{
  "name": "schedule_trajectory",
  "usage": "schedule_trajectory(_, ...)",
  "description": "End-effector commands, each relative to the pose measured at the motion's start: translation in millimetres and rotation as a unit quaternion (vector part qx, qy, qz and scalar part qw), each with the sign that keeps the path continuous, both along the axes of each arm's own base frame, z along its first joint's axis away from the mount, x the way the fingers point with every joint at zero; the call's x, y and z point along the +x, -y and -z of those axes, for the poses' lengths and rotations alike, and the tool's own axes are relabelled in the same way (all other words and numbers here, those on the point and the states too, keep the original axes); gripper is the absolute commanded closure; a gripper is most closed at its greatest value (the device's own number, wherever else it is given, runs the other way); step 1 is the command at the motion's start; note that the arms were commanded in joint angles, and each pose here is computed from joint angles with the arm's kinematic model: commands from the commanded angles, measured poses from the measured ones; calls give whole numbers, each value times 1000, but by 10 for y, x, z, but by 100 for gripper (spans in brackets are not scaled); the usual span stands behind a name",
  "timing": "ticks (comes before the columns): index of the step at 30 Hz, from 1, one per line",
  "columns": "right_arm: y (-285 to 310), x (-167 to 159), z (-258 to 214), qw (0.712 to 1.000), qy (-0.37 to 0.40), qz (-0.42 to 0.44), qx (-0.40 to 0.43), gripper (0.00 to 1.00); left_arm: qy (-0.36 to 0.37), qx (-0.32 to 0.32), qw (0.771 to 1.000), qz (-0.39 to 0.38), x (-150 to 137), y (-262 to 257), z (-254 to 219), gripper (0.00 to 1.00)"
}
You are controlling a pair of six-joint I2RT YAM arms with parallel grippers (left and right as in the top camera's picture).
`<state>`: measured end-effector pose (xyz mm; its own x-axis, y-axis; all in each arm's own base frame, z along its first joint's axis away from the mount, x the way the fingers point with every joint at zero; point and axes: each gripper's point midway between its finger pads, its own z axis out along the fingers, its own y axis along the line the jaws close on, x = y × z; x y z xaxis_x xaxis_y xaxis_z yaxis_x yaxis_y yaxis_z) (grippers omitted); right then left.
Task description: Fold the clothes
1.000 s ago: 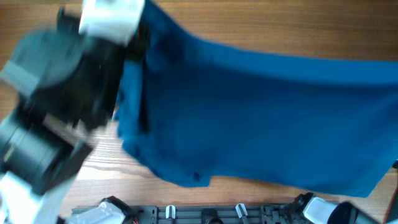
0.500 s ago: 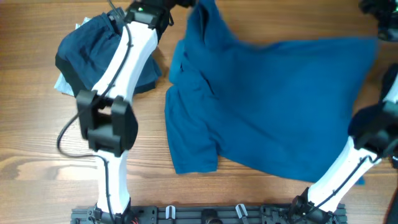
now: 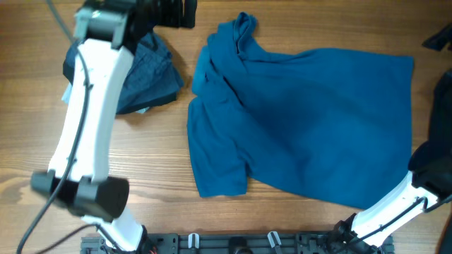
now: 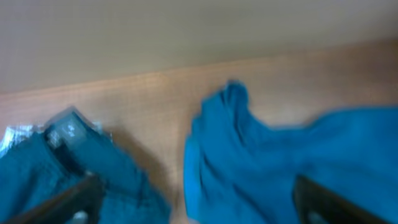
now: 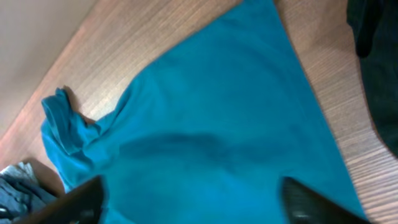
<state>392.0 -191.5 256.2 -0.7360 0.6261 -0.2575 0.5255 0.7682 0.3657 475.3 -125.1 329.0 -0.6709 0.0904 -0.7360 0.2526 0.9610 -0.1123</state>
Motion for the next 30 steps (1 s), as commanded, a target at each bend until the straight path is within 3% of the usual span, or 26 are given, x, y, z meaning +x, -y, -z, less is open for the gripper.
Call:
schedule_trajectory(1, -24, -16, 167, 999, -28, -17, -15, 37, -85, -5, 996, 14, -315, 35, 261, 22)
schedule_trajectory(2, -16, -24, 277, 999, -43, -15, -15, 50, -116, 1, 993, 14, -409, 18, 381, 25)
schedule_trajectory(3, -13, -27, 399, 998, -55, -9, -8, 63, -158, 5, 987, 17, -519, 16, 569, 39)
schedule_trajectory(5, -24, -35, 641, 997, -73, -8, 6, 66, -225, 8, 974, 22, -691, 21, 890, 52)
schedule_trajectory(8, -117, -98, 1124, 993, -107, -3, 43, 75, -321, 12, 947, 26, -912, 31, 1597, 51)
schedule_trajectory(13, -219, -236, 1613, 988, -140, -4, 69, 82, -379, 21, 925, 15, -1172, 2, 2335, 50)
schedule_trajectory(16, -294, -246, 1783, 987, -136, -9, 86, 83, -387, 17, 922, 5, -1292, 33, 2774, 52)
schedule_trajectory(19, -321, -233, 1861, 987, -130, -12, 92, 73, -386, 14, 922, -23, -1367, 5, 3075, 37)
schedule_trajectory(22, -313, -220, 1868, 988, -125, -19, 88, 66, -380, 16, 924, -36, -1409, -41, 3262, 34)
schedule_trajectory(24, -303, -205, 1868, 989, -122, -19, 86, 66, -376, 13, 925, -42, -1422, -49, 3333, 56)
schedule_trajectory(25, -294, -192, 1868, 989, -119, -19, 84, 65, -376, 13, 925, -42, -1438, -54, 3362, 81)
schedule_trajectory(26, -289, -183, 1868, 989, -117, -19, 82, 65, -380, 14, 924, -43, -1459, -59, 3368, 94)
schedule_trajectory(28, -269, -153, 1868, 991, -111, -19, 78, 66, -399, 33, 914, -74, -1557, -176, 3381, 96)
schedule_trajectory(30, -238, -104, 1873, 992, -102, -19, 72, 73, -426, 83, 886, -160, -1734, -506, 3391, 96)
